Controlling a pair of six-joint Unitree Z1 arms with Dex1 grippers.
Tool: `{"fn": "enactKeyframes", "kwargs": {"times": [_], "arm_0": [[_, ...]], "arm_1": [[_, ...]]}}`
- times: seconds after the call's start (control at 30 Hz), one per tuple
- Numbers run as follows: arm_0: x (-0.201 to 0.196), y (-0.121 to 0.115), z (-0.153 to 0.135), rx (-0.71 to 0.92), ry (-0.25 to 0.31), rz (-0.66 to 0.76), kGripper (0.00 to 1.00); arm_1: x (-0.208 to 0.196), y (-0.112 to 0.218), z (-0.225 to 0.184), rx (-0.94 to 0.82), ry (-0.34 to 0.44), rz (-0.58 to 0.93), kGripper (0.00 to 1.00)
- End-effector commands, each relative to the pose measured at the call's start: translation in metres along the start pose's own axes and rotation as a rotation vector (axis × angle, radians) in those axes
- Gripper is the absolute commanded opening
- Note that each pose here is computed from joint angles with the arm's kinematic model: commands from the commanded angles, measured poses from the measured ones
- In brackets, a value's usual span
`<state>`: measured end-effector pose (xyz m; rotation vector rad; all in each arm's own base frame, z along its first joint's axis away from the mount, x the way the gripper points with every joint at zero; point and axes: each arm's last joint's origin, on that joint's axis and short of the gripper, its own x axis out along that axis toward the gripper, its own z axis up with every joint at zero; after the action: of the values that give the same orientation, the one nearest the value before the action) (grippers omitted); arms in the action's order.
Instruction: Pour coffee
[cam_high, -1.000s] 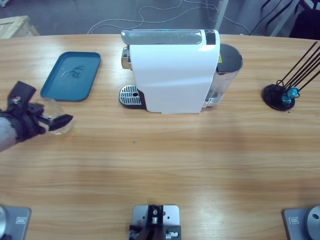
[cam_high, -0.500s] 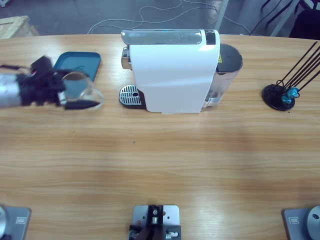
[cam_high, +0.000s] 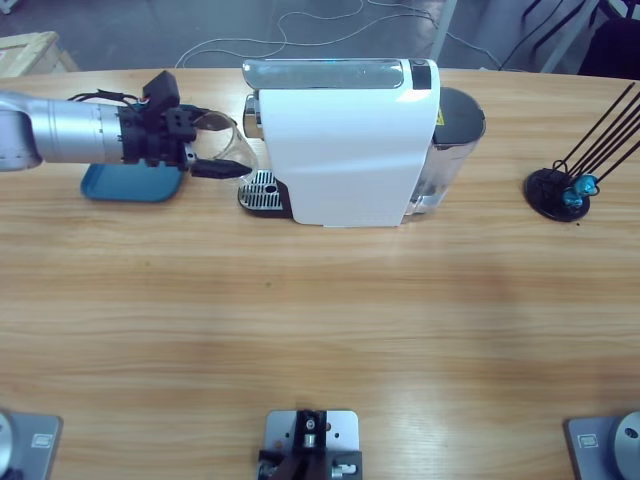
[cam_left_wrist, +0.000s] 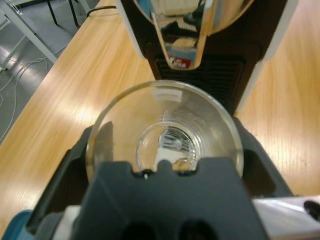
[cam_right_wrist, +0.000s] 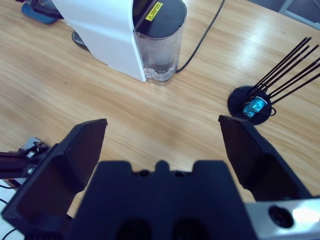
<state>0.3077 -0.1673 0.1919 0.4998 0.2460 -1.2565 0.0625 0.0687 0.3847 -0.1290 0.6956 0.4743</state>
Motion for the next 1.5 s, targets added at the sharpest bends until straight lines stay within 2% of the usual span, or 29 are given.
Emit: {"fn": "enactKeyframes", "kwargs": {"times": [0.03, 0.17, 0.5, 0.8, 0.83, 0.87, 0.9, 1.0, 1.17, 1.43, 1.5], "arm_0": [[0.029, -0.022, 0.002, -0.061, 0.119, -0.099, 0.000], [0.030, -0.025, 0.003, -0.077, 0.145, -0.103, 0.000], [0.048, -0.009, 0.012, -0.095, 0.181, -0.088, 0.000], [0.050, -0.013, 0.011, -0.094, 0.225, -0.081, 0.000], [0.052, -0.013, 0.010, -0.094, 0.232, -0.076, 0.070], [0.053, -0.014, 0.010, -0.092, 0.242, -0.067, 0.744], [0.054, -0.015, 0.010, -0.087, 0.253, -0.059, 0.871], [0.054, -0.016, 0.010, -0.083, 0.250, -0.061, 0.978], [0.051, -0.017, 0.011, -0.101, 0.233, -0.076, 0.982], [-0.004, -0.018, 0.021, -0.147, 0.084, -0.119, 0.982], [-0.013, -0.024, 0.022, -0.147, 0.085, -0.112, 0.982]], "arm_1": [[0.011, 0.006, 0.001, -0.009, 0.016, -0.017, 1.000], [0.011, 0.005, -0.001, -0.009, 0.017, -0.021, 1.000], [0.007, 0.001, -0.004, -0.005, 0.006, -0.017, 1.000], [0.009, 0.003, -0.003, -0.005, 0.007, -0.018, 1.000], [0.008, 0.003, -0.003, -0.004, 0.007, -0.018, 1.000], [0.008, 0.003, -0.003, -0.005, 0.008, -0.018, 1.000], [0.008, 0.003, -0.003, -0.005, 0.008, -0.019, 1.000], [0.009, 0.003, -0.003, -0.006, 0.011, -0.018, 1.000], [0.009, 0.003, -0.003, -0.005, 0.010, -0.018, 1.000], [0.009, 0.004, 0.000, -0.009, 0.012, -0.017, 1.000], [0.011, 0.007, 0.004, -0.012, 0.012, -0.017, 1.000]]}}
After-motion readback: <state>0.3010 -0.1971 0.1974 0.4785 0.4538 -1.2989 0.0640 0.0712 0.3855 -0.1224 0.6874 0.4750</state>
